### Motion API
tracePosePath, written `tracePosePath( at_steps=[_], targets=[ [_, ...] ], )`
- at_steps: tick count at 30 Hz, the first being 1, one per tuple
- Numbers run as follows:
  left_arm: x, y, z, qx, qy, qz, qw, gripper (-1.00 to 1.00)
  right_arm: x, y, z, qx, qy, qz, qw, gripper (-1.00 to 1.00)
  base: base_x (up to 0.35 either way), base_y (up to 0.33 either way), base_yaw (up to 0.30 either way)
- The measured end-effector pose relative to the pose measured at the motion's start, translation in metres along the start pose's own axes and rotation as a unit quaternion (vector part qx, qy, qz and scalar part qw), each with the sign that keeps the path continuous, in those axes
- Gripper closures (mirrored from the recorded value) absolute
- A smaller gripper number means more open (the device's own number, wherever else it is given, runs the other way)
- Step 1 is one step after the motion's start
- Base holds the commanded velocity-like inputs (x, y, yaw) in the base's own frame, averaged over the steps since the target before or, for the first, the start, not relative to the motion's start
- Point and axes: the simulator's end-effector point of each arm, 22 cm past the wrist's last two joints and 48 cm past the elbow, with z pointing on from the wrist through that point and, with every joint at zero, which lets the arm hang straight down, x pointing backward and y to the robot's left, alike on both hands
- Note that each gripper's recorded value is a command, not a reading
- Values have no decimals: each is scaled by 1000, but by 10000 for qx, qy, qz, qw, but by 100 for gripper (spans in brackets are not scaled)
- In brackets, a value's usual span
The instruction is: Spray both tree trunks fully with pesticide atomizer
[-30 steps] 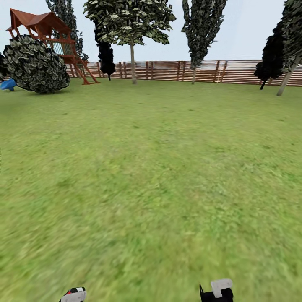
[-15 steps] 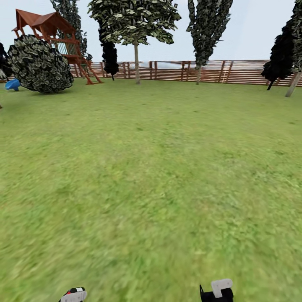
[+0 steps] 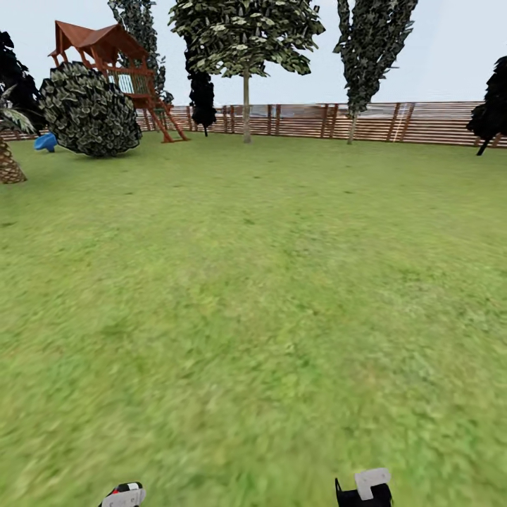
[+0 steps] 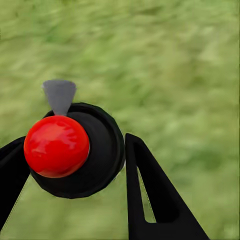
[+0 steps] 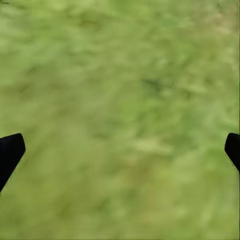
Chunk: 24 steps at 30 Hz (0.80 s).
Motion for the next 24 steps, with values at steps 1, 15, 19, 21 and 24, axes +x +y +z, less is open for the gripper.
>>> tracePosePath(
  at_steps=[1, 15, 19, 21, 24],
  targets=[
    [-1, 1, 0, -7, -5, -9, 10000, 100, -1, 0, 0, 1, -8, 0, 10000, -100, 335, 0, 72],
    [-3, 2, 0, -24, -38, -33, 10000, 100, -4, -1, 0, 5, -44, -6, 10000, -100, 335, 0, 13],
    [-3, 2, 0, -25, -38, -33, 10000, 100, -4, -1, 0, 3, -39, -5, 10000, -100, 335, 0, 0],
    [-4, 2, 0, -31, -40, -36, 10000, 100, -4, 0, 0, -4, -40, -11, 10000, -100, 335, 0, 0],
    [-4, 3, 0, -34, -39, -35, 10000, 100, 0, 2, -2, -35, -1, -14, 10000, -100, 335, 0, 0]
  ],
)
